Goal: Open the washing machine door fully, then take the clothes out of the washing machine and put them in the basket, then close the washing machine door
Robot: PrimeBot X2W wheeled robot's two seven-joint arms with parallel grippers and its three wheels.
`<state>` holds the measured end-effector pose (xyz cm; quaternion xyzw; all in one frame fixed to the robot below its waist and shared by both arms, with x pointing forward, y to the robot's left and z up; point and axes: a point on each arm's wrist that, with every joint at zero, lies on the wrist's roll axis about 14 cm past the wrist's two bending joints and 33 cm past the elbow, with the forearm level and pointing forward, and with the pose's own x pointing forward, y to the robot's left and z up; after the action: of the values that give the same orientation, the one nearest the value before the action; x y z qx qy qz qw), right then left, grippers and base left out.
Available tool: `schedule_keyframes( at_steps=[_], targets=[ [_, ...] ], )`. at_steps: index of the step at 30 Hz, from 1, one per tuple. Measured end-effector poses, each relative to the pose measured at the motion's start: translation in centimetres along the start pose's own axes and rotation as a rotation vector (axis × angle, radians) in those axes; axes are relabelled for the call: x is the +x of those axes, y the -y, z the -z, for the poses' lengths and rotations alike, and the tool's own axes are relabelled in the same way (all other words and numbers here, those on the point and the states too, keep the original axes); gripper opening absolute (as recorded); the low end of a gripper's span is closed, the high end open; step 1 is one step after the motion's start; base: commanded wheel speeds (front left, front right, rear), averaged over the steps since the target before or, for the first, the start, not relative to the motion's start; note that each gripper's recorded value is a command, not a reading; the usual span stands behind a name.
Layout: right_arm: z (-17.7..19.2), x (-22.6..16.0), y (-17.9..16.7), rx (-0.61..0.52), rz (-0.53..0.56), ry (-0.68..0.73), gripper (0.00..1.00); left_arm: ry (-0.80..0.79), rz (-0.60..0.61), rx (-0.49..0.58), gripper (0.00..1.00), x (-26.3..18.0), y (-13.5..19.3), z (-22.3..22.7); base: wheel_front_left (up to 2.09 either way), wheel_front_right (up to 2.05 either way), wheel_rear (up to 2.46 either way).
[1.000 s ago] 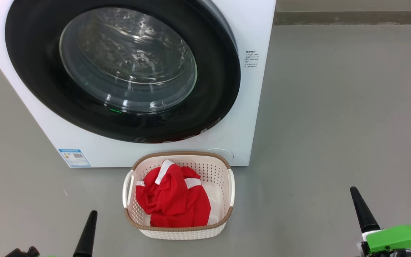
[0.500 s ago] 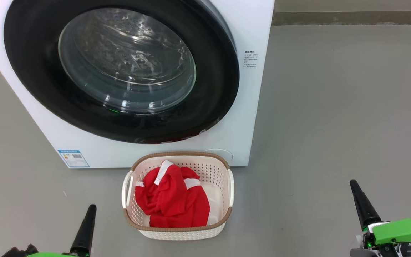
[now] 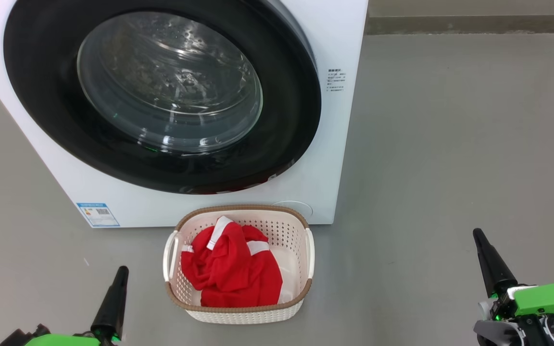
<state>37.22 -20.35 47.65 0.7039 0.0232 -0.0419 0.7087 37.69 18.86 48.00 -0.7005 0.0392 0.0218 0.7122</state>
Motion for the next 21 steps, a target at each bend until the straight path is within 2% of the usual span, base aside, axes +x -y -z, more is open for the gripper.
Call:
schedule_keyframes(
  at_steps=[21],
  targets=[
    [-0.16, 0.24, -0.45, 0.019, -0.014, 0.001, 0.00, -0.004, 0.005, -0.016, 0.00, 0.06, 0.14, 0.10, 0.00, 0.00, 0.00]
  ],
)
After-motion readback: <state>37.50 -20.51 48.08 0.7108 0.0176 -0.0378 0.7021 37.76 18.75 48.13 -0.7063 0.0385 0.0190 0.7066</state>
